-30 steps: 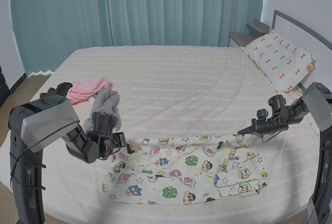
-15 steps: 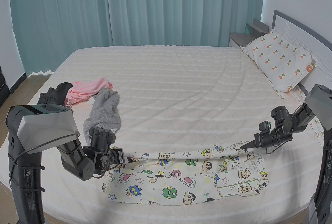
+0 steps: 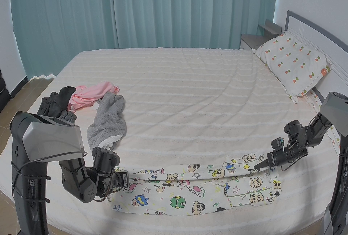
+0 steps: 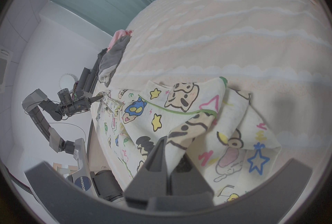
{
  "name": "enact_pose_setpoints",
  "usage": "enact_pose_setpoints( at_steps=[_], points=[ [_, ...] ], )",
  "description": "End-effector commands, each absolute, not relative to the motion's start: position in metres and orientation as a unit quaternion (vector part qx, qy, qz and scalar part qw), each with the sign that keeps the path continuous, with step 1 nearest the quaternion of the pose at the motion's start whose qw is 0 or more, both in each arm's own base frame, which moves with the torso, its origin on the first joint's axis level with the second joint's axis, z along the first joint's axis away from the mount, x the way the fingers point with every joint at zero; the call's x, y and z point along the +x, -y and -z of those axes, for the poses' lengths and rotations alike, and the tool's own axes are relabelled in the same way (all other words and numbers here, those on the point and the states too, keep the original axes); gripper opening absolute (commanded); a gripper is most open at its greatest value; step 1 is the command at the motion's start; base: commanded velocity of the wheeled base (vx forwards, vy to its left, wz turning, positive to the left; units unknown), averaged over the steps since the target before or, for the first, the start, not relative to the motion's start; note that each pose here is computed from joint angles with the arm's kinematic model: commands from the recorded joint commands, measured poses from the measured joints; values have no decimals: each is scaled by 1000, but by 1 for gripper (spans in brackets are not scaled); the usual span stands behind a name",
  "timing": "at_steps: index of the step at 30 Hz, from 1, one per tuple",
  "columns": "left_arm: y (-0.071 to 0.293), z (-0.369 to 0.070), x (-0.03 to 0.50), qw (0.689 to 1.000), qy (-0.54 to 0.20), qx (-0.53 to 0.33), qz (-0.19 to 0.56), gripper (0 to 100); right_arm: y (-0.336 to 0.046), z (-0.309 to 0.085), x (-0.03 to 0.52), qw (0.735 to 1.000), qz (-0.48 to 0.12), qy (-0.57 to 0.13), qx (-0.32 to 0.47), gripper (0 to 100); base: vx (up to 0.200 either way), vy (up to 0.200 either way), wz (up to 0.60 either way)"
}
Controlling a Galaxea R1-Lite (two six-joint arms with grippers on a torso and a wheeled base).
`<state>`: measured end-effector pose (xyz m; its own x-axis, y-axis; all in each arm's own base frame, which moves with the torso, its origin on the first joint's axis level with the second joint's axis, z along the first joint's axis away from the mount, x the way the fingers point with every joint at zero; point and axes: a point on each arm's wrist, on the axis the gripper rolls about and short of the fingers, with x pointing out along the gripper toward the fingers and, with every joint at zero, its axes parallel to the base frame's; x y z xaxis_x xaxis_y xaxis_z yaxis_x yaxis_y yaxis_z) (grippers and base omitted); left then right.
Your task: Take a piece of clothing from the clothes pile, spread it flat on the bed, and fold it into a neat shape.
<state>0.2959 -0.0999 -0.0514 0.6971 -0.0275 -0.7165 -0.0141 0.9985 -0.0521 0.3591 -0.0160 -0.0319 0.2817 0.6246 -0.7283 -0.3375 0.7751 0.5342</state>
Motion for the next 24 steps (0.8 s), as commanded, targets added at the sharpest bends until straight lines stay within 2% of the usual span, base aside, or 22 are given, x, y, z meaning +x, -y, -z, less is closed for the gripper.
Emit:
enact_pose_setpoints(
  at_steps=[1,7,17,18,24],
  points=[
    [99,64,288,911,-412,-13,4,0,15,32,355,788,-301,-521,132,0,0,0,0],
    [96,68,281,905,-426,-5,3,0,13,39,353,794,-275,-539,59,0,0,0,0],
    [95,71,277,901,-434,-2,1,0,9,40,352,794,-257,-550,38,0,0,0,0],
    [95,71,277,901,-435,-2,1,100,8,40,352,794,-256,-550,35,100,0,0,0],
    [95,71,279,903,-429,-6,-1,100,8,38,351,796,-245,-553,27,100,0,0,0]
  ],
)
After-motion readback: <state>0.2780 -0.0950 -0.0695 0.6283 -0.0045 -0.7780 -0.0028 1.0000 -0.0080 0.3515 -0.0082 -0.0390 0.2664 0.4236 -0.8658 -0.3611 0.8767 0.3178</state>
